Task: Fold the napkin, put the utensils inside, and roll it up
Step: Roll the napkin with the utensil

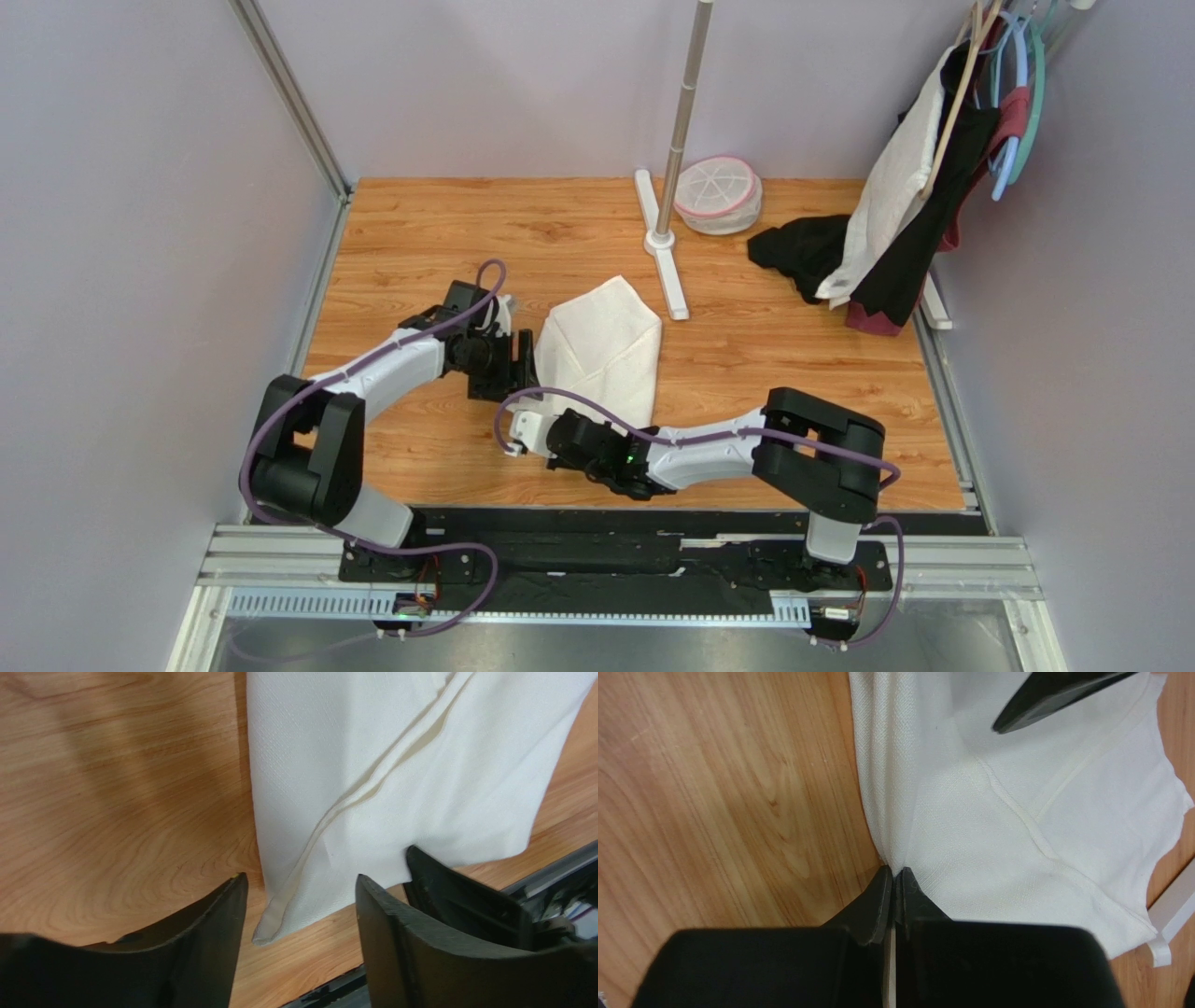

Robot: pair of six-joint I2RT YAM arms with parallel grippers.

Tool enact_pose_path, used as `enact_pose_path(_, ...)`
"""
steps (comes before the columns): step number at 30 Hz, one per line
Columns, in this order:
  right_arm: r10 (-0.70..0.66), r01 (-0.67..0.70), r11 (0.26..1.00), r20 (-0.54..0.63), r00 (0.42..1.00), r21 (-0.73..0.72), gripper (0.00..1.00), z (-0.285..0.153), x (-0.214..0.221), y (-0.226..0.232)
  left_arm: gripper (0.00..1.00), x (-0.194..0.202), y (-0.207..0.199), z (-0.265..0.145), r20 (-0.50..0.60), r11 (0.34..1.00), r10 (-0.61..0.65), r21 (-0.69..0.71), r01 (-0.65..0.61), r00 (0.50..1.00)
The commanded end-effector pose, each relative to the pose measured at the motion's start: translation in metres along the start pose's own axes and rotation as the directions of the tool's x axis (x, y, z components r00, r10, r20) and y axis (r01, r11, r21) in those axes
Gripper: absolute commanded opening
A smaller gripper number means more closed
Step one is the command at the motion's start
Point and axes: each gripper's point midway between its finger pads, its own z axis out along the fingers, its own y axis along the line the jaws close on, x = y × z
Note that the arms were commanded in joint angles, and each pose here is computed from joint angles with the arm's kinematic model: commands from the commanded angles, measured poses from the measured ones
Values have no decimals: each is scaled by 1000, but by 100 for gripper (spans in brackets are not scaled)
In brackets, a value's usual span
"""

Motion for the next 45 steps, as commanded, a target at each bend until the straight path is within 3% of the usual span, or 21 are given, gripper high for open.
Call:
enact_pose_path(1,50,-65,981,-89,995,-180,0,-5,13,29,79,-27,1,-28,157,999,-10,-37,16,988)
enact_pose_path(7,190,-210,934,-99,977,-289,0,-17,2,21,81,-29,25,-51,313,987,-45,-134,91,949)
enact_pose_path(12,327,-341,845,-108,939,-412,0,-17,-8,13,81,-20,24,-58,382,989,-65,-96,109,922)
enact_pose_path(23,518,-526,630,-196,833,-572,0,-6,-7,-7,83,3,-4,-30,317,975,-202,150,162,927)
enact_pose_path(31,534,-551,596,-223,815,-584,0,1,-5,-8,82,4,-7,-10,251,966,-220,188,175,943)
enact_pose_path(34,536,-552,591,-225,814,-588,0,2,-5,-8,77,2,-5,-5,239,969,-210,178,170,948)
enact_pose_path(40,553,-570,566,-238,799,-596,0,4,-1,-10,54,-1,-6,-2,222,972,-194,178,156,955)
enact_pose_path(45,561,-578,556,-244,791,-597,0,5,2,-12,49,2,-6,4,215,972,-180,188,140,960)
